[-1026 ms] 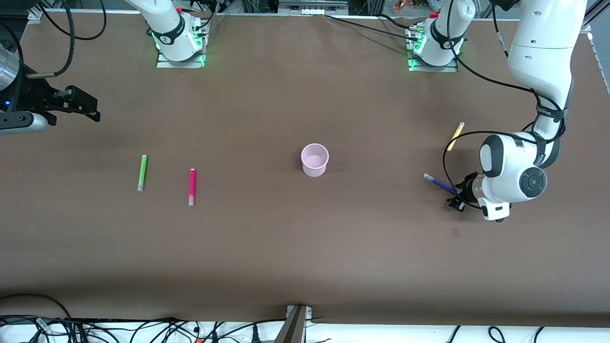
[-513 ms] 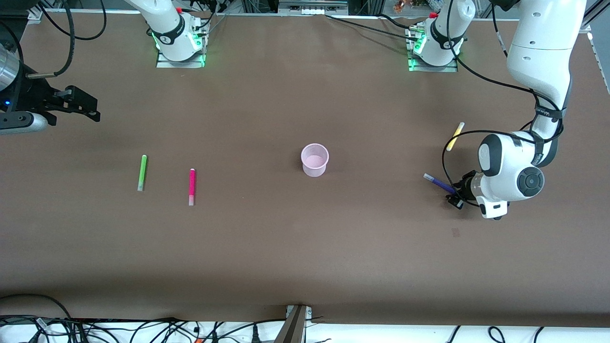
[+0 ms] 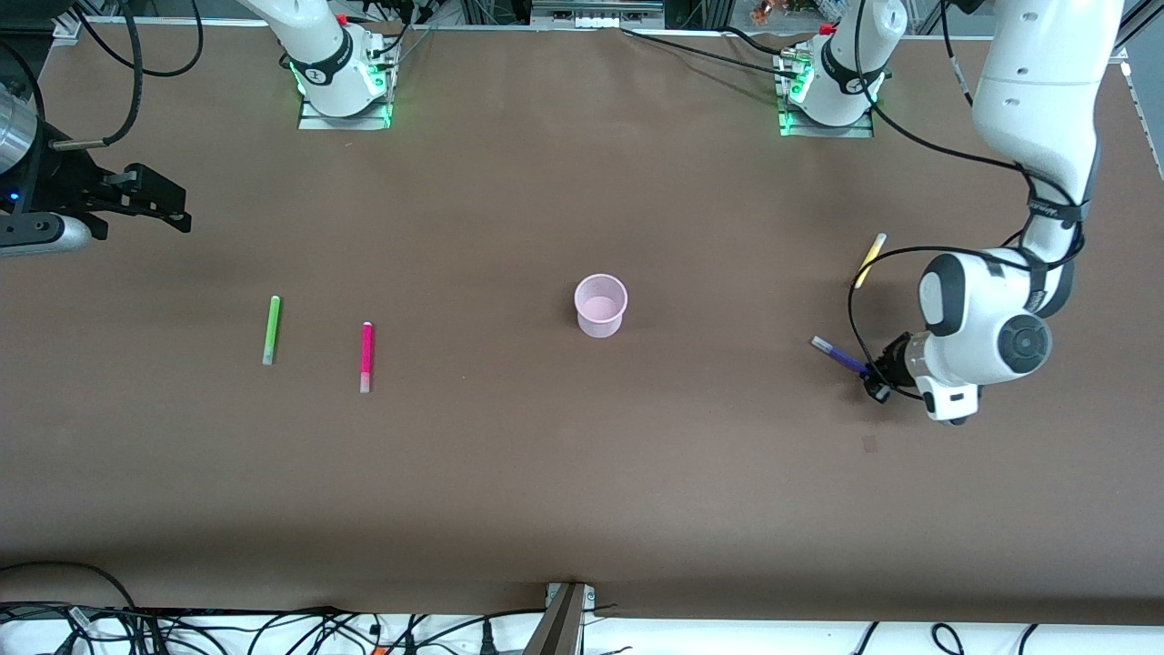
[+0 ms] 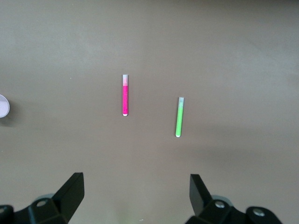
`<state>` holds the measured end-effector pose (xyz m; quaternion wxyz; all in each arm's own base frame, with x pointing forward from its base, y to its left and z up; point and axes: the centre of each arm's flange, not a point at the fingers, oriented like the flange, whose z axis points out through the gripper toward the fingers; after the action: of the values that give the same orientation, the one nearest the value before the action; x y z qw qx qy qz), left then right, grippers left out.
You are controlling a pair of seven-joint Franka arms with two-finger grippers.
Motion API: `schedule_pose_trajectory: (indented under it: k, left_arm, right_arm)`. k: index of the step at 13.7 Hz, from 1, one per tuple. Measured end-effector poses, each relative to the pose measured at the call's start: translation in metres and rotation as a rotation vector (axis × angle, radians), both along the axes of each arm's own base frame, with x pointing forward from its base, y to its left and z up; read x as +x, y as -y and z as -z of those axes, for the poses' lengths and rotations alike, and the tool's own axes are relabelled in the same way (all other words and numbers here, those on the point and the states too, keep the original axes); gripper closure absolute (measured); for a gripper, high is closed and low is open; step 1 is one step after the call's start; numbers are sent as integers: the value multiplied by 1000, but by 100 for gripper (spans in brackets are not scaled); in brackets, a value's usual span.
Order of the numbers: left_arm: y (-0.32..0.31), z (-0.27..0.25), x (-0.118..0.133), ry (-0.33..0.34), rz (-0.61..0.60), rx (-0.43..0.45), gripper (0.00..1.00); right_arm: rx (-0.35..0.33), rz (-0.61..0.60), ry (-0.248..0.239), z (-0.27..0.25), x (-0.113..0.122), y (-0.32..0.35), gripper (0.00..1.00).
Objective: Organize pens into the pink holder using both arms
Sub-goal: 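Lift the blue pen with the left gripper and carry it over the holder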
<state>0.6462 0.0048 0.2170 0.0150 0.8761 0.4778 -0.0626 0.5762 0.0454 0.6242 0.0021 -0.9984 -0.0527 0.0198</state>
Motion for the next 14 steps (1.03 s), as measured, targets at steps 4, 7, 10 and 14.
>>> schedule_pose_trajectory:
  k: [4,7,10,14]
  left_arm:
    - [35,-112,20,117,-11,-37,82]
    - [102,-177,20,181,-47,-54,82]
    - [181,-212,12,250,-83,19,82]
    - [280,-209,-20,321,-108,161,82]
  right_arm:
    - [0,0,0,0,0,0,0]
    - [0,0,0,0,0,0,0]
    - [0,0,0,0,0,0,0]
    - [0,0,0,0,0,0,0]
